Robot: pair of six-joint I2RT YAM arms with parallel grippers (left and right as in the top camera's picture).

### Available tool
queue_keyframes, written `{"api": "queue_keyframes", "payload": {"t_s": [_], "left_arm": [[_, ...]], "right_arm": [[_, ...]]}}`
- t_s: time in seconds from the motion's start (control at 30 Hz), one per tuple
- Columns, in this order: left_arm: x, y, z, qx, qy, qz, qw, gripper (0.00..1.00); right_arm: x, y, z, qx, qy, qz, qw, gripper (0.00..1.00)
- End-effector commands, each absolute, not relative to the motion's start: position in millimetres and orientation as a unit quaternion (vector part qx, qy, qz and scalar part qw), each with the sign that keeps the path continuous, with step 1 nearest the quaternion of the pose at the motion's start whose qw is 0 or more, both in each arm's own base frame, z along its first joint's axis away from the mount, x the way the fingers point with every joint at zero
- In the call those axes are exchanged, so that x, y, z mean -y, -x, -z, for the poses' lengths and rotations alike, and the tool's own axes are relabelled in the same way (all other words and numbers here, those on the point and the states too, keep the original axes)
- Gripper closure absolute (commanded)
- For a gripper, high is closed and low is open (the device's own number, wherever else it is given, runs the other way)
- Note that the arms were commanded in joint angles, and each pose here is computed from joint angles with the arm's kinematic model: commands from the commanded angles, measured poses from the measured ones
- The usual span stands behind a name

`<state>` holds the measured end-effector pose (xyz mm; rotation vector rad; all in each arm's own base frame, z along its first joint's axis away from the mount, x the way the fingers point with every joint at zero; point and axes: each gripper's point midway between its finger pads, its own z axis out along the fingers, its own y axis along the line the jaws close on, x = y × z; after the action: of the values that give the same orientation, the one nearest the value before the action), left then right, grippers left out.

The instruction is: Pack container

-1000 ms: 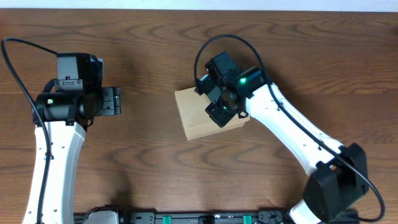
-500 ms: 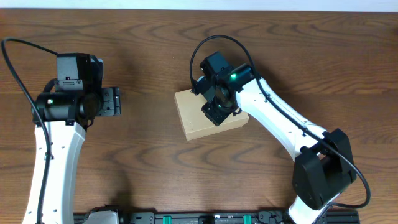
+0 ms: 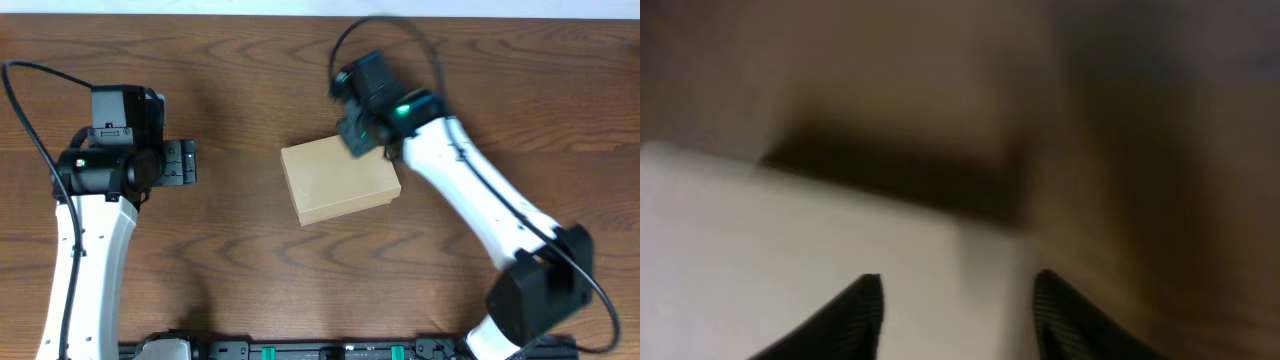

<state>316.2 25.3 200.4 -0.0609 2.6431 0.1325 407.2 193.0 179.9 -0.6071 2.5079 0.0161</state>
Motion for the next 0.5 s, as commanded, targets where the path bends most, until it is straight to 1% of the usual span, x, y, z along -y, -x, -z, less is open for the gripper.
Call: {"api": "queue_keyframes", "payload": {"t_s": [0.0, 0.03, 0.1, 0.17, 0.2, 0.27, 0.33, 0.37, 0.43, 0.47], "left_arm": [[-34.3, -329.8, -235.8, -0.952, 0.037, -0.068, 0.296, 0.05], [-37.4, -334.2, -243.9, -0.947, 0.04, -0.076, 0.31, 0.05], [-42.1, -340.2, -256.4, -0.939, 0.039, -0.086, 0.332, 0.05], [-45.2, -344.0, -266.6, -0.931, 0.035, -0.085, 0.352, 0.05], [-44.4, -344.5, -271.1, -0.929, 0.026, -0.075, 0.362, 0.05], [-42.8, -342.4, -278.6, -0.925, 0.014, -0.045, 0.377, 0.05], [-46.3, -337.5, -285.0, -0.921, 0.014, -0.016, 0.389, 0.05], [-48.4, -334.8, -289.2, -0.918, 0.014, 0.003, 0.397, 0.05], [-53.3, -329.7, -295.0, -0.912, 0.018, 0.026, 0.408, 0.05], [-58.2, -326.5, -295.5, -0.912, 0.026, 0.026, 0.409, 0.05]], "right_arm": [[-139.9, -436.1, -250.1, -0.915, 0.136, 0.052, 0.377, 0.24], [-126.9, -441.6, -260.7, -0.91, 0.118, 0.054, 0.393, 0.17], [-102.7, -445.9, -275.5, -0.906, 0.09, 0.058, 0.411, 0.11], [-79.0, -447.1, -288.8, -0.902, 0.07, 0.048, 0.423, 0.04], [-69.8, -446.2, -294.5, -0.901, 0.071, 0.031, 0.427, 0.04], [-57.6, -440.6, -302.9, -0.899, 0.088, -0.011, 0.429, 0.07], [-36.9, -432.4, -306.9, -0.9, 0.086, -0.032, 0.425, 0.14], [-23.4, -426.9, -306.6, -0.904, 0.077, -0.036, 0.419, 0.16], [-5.9, -413.7, -302.4, -0.912, 0.073, -0.034, 0.401, 0.25], [0.9, -405.7, -298.1, -0.918, 0.073, -0.028, 0.389, 0.27]]}}
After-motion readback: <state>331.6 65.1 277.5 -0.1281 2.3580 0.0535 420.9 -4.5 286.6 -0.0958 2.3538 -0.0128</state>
